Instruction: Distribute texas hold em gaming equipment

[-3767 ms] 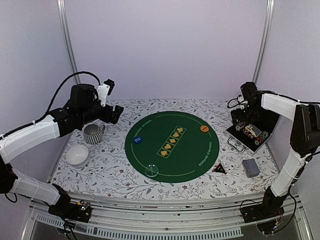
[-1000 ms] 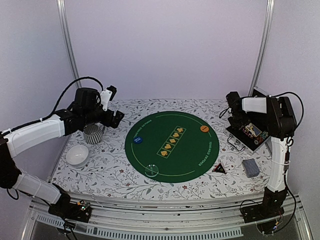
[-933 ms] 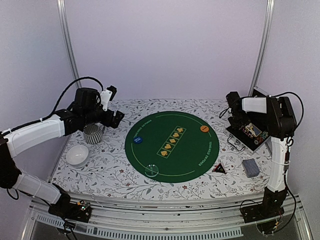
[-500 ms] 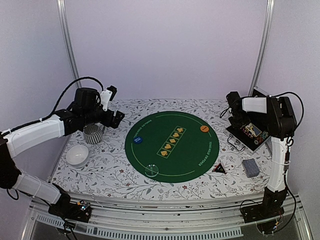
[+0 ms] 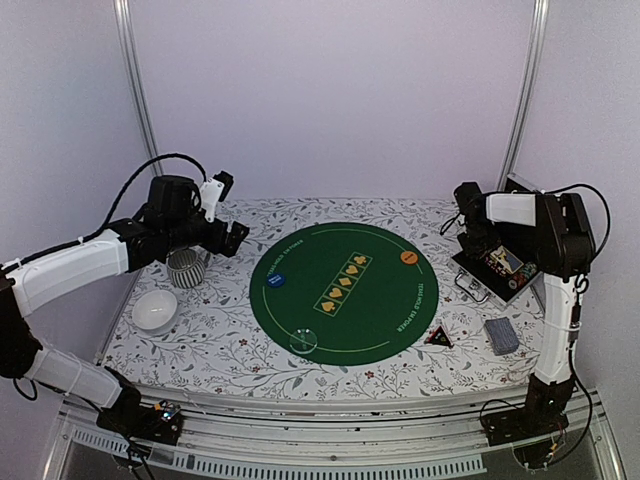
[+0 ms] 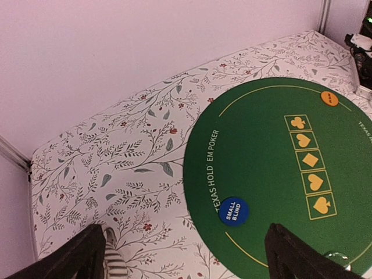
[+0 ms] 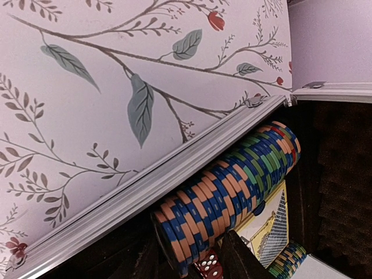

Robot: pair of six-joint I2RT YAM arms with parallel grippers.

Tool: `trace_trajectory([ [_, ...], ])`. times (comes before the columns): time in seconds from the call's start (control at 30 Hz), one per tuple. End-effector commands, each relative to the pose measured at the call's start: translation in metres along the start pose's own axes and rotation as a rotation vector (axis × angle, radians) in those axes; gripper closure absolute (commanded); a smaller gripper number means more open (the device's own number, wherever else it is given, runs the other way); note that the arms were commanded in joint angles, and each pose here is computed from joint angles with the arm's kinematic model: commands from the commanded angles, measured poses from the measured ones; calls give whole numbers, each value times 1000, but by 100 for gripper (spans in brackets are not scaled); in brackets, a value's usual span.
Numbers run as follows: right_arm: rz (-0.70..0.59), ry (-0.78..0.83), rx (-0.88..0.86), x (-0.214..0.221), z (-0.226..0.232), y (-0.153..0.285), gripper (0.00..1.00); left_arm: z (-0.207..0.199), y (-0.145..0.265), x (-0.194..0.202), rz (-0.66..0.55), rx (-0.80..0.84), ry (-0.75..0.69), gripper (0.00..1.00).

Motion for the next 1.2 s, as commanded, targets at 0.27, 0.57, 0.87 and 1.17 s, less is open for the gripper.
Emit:
trace_trajectory([
  [0.27, -69, -57, -121, -4, -6, 10, 62, 2, 7, -6, -37, 8, -7, 2],
  [0.57, -53, -64, -149, 1, -5, 3, 65, 1, 7, -6, -36, 19, -7, 2],
  [0.87, -101, -91, -283, -6, 7, 7, 68, 1, 8, -6, -37, 22, -7, 2],
  [1.17, -67, -100, -284, 3, 7, 12, 71, 0, 9, -7, -43, 30, -7, 2],
])
Point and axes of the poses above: each gripper's point midway between its finger pads, its own y axis back along the fingers, its own z axis along the line the jaws close on, x = y × z, the point moved 5 cm from there along y, back along the fingers, and after that the axes turned 12 degrees about y, right-handed, at the moved point
